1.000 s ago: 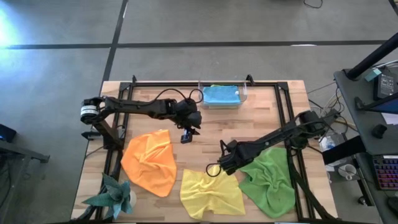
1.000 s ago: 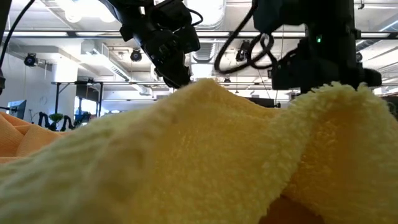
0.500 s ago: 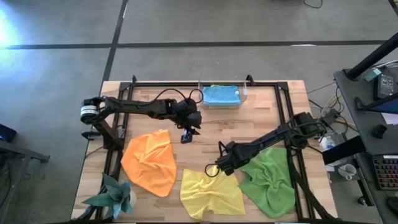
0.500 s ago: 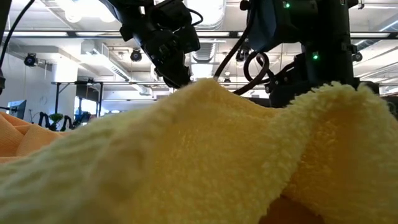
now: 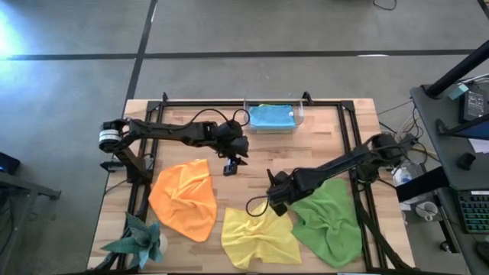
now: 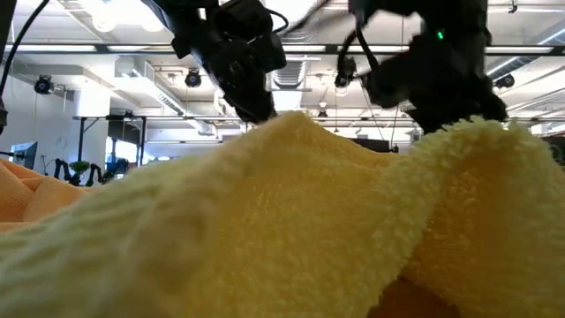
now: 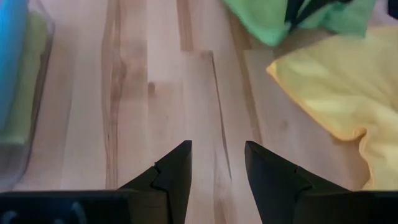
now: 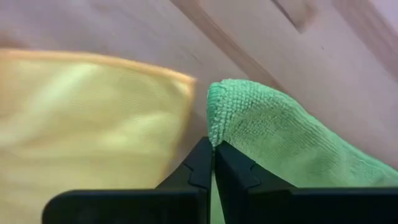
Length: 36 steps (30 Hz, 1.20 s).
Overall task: Fold microfiber towels
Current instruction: Fold the green microfiber cloth
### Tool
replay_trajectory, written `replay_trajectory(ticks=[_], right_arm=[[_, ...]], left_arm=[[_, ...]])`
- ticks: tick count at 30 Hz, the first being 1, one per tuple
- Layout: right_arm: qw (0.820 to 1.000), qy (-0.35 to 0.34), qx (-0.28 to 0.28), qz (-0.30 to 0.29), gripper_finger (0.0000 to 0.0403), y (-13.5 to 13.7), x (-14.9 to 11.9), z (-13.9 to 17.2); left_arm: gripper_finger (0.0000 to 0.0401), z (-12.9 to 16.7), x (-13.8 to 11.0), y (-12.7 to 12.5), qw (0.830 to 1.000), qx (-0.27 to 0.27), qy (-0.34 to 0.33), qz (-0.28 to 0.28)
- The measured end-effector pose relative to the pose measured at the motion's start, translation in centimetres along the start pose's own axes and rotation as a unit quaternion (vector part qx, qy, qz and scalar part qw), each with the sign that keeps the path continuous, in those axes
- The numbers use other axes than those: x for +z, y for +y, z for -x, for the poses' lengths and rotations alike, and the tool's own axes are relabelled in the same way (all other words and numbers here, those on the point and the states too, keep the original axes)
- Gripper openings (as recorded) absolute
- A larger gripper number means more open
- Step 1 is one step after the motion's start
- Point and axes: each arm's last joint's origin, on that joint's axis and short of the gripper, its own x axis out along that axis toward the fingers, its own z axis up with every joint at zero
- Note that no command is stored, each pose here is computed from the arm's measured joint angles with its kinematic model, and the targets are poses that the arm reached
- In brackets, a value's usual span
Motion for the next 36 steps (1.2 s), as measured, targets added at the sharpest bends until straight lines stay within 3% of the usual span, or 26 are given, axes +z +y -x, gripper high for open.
replay_trajectory(ticks=[8,24,36], right_arm=[[0.994,-0.058,0.09,-0.003,0.0009,-0.4,1.9,3.2],[0.978,-0.132,0.158,0.014,0.0009,-2.1,5.8,6.0],[0.968,-0.157,0.19,0.038,0.0009,-1.6,7.0,7.8]], left_arm=[[0.0132,-0.2,1.3,-1.0,0.998,-0.003,-0.058,-0.027],[0.0132,-0.6,2.9,-4.1,0.983,-0.021,-0.124,-0.135],[0.0132,-1.3,2.9,-3.9,0.982,-0.007,-0.125,-0.138]])
